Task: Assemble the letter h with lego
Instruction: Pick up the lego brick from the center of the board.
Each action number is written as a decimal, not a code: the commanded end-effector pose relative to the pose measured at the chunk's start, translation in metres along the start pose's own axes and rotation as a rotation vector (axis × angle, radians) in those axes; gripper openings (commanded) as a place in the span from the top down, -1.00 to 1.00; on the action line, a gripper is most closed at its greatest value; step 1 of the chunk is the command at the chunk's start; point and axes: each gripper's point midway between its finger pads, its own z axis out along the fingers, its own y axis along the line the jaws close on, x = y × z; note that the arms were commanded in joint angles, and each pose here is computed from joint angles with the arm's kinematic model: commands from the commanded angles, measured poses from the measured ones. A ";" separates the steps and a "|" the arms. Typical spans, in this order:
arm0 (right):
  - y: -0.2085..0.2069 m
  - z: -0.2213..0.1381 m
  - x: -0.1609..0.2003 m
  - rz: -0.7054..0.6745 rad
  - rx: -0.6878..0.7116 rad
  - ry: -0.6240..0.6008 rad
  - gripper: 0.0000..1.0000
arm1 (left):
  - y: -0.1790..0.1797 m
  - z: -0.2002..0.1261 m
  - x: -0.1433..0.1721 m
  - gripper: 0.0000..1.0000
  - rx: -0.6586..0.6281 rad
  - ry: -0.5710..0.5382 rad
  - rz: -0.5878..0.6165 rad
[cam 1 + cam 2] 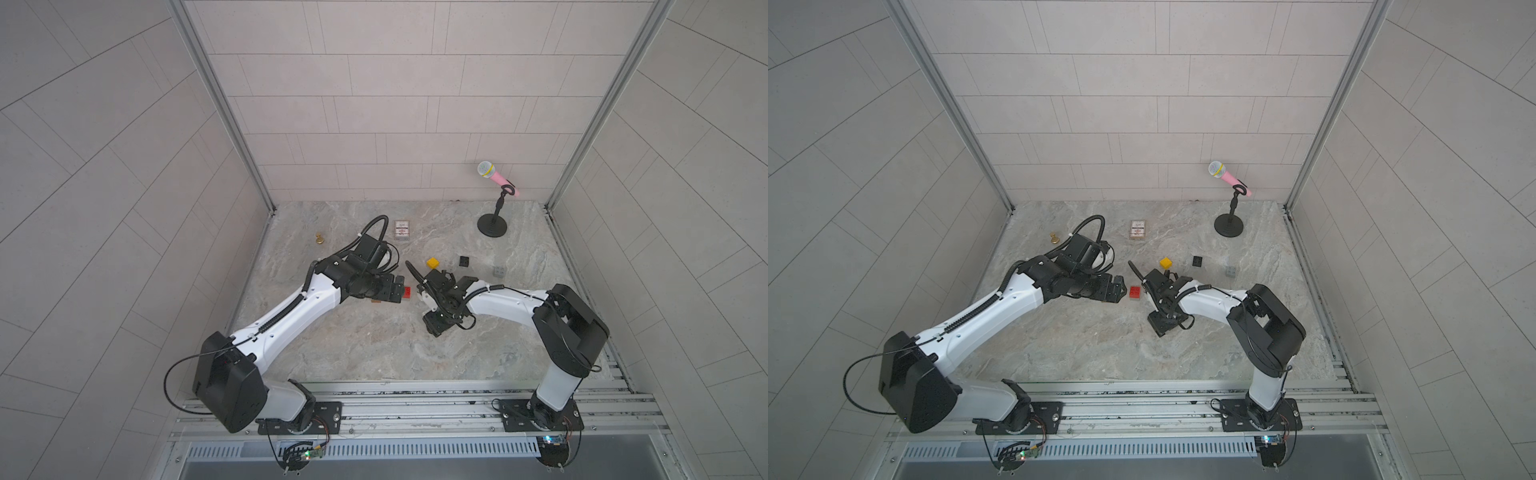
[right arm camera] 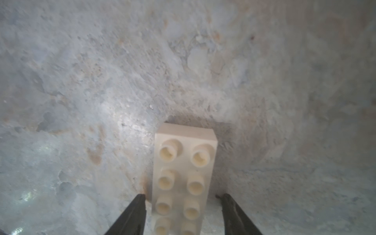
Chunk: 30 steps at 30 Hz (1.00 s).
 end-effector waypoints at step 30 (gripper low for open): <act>0.070 -0.089 -0.099 -0.442 -0.136 -0.106 1.00 | 0.128 0.026 -0.004 -0.61 -0.016 0.102 -0.696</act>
